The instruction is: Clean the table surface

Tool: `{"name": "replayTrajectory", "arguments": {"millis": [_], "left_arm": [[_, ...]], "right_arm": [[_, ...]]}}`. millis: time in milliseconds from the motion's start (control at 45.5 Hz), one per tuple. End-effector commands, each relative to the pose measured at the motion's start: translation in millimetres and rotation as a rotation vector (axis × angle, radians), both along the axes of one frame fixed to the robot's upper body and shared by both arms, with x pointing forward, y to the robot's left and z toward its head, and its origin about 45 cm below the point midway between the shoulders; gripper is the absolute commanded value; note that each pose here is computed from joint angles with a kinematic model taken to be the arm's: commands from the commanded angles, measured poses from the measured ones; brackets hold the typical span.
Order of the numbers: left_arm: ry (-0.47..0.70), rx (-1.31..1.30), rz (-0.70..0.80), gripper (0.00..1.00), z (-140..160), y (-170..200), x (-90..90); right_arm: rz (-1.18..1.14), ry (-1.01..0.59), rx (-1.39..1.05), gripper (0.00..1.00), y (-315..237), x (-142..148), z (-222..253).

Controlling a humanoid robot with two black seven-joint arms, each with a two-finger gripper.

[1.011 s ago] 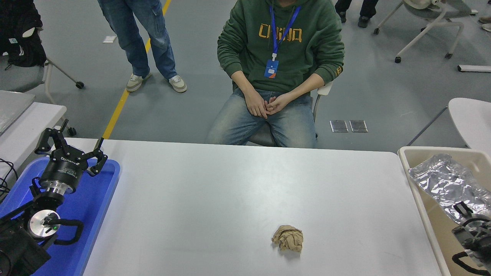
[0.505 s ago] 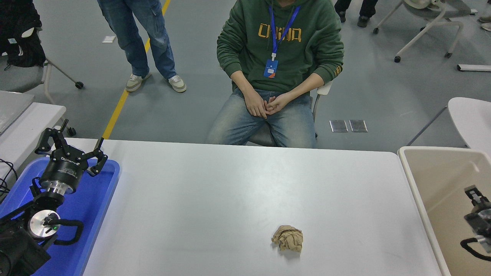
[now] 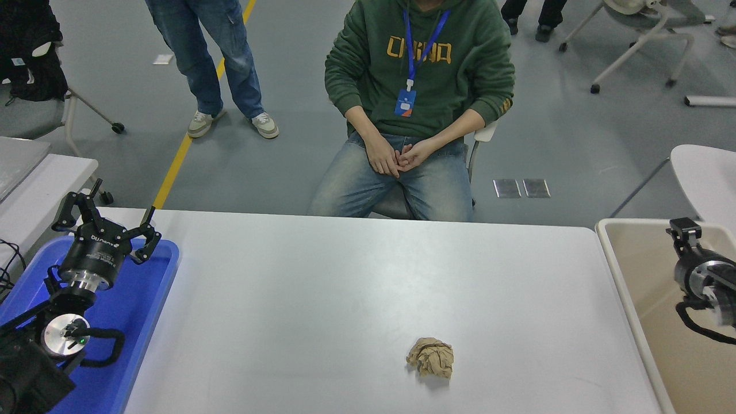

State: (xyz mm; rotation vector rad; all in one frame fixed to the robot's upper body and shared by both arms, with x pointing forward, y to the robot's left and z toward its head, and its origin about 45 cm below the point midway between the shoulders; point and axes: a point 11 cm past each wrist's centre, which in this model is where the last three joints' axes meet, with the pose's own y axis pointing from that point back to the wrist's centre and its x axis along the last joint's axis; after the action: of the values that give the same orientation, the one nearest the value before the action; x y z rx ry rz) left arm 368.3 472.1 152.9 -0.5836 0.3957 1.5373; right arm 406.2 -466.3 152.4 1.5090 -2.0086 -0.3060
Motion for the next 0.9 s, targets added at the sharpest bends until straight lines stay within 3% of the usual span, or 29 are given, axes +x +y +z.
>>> {"name": "replayTrajectory", "arguments": {"millis": [0, 242, 637, 879], "left_arm": [[0.000, 0.000, 0.000, 1.00, 0, 0, 0.0], [0.000, 0.000, 0.000, 1.00, 0, 0, 0.0], [0.000, 0.000, 0.000, 1.00, 0, 0, 0.0], [0.001, 0.000, -0.001, 1.00, 0, 0, -0.1]], "right_arm": [[0.022, -0.135, 0.299, 1.00, 82, 31, 10], [-0.094, -0.165, 0.706, 1.00, 161, 36, -14], [-0.182, -0.164, 0.981, 1.00, 203, 32, -24], [-0.177, -0.179, 0.989, 1.00, 204, 34, -22]]}}
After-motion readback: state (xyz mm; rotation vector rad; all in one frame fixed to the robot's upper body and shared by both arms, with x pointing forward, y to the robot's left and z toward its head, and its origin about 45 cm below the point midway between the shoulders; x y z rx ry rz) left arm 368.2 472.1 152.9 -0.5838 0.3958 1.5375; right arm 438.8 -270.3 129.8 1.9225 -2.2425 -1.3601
